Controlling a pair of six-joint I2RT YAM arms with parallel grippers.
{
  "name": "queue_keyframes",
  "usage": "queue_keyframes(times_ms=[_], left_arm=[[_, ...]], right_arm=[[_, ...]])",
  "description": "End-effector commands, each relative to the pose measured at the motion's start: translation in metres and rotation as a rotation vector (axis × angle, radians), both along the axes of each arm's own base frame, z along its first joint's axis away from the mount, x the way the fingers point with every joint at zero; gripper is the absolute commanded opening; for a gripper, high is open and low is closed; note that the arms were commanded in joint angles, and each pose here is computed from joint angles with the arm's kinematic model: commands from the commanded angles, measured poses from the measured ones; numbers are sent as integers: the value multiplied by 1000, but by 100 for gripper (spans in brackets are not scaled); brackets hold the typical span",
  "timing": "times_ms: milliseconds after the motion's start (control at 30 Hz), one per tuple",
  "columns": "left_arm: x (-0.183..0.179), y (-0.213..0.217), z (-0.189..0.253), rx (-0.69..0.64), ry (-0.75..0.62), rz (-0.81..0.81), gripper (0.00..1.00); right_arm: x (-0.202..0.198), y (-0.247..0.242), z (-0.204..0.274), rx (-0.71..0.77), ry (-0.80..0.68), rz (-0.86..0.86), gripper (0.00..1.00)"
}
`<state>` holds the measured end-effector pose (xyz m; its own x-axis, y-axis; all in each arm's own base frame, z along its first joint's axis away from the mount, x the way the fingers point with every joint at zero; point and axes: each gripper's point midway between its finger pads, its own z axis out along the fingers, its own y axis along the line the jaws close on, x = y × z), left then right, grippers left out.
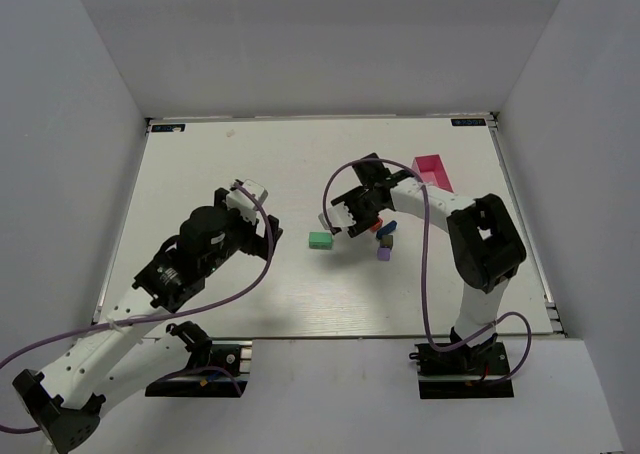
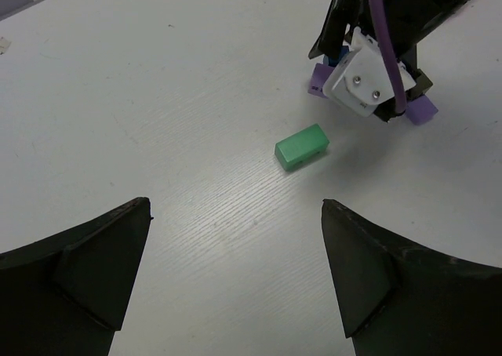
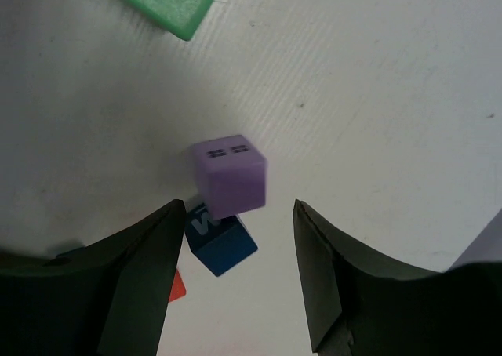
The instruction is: Build the wood block tower
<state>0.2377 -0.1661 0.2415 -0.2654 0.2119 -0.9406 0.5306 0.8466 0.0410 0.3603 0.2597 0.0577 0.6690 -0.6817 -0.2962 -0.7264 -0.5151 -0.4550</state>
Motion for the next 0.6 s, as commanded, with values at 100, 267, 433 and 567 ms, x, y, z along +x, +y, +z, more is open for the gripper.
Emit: queue_keyframes(times_ms=[100, 267, 433, 567], left_arm=[[0, -3, -2, 0, -2, -22, 100], [0, -3, -2, 0, -2, -22, 100], [-1, -4, -2, -3, 0, -30, 100], [-1, -4, -2, -3, 0, -30, 100]], right_arm=[[1, -1, -3, -68, -17, 51, 63], [2, 2, -11, -77, -14, 43, 63], [-1, 18, -10, -29, 43, 1, 65], [-3, 24, -3, 8, 98, -59, 65]])
